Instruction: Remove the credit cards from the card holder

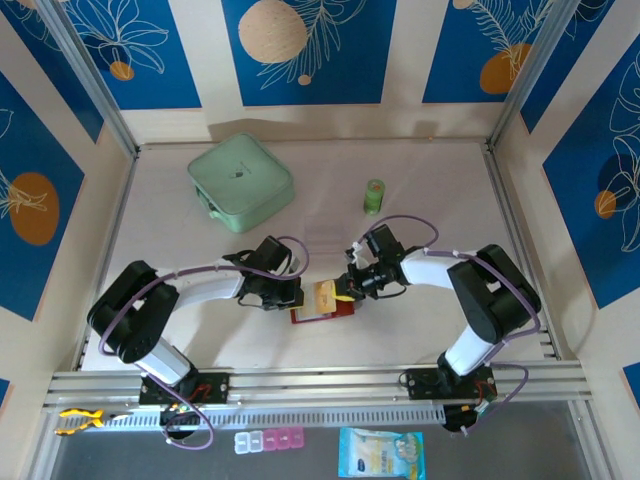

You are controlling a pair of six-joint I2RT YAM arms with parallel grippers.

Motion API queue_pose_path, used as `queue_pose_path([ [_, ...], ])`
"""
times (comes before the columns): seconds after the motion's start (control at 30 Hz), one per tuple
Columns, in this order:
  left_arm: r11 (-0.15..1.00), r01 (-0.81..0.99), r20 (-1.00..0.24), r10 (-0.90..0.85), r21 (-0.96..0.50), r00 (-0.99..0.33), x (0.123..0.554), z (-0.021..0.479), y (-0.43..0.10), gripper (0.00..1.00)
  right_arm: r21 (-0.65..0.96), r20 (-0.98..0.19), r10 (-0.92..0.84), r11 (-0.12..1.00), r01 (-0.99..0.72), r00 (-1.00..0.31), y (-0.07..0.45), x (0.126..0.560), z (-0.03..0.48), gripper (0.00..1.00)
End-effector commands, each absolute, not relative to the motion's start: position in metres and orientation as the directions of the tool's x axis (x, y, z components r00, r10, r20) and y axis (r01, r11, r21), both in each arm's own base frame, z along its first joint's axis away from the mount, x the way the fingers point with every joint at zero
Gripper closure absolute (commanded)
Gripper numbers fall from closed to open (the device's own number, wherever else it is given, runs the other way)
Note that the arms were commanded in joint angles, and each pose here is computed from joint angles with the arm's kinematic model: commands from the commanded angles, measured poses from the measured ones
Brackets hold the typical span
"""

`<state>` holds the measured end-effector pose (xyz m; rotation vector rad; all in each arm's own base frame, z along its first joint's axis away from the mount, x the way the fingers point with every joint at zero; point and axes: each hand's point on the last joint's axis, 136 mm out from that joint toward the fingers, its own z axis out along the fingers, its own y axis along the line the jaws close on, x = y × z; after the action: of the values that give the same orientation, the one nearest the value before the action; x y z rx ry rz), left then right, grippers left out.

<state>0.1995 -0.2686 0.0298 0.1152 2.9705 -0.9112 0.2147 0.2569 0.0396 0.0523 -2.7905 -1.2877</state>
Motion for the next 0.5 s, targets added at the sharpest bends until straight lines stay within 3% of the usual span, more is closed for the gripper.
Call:
queue_pose_path([
  [0.0,0.861,0.068,-0.017,0.069,-0.503,-0.997,0.191,0.020,-0.258,1.00,0.716,0.041,-0.073,0.698,-0.021,-0.997,0.244,0.210,0.043,0.94],
  [0.47,0.866,0.077,-0.029,0.072,-0.494,-0.997,0.192,0.020,-0.256,1.00,0.668,0.017,-0.124,0.739,-0.081,-0.992,0.247,0.210,0.056,0.95],
])
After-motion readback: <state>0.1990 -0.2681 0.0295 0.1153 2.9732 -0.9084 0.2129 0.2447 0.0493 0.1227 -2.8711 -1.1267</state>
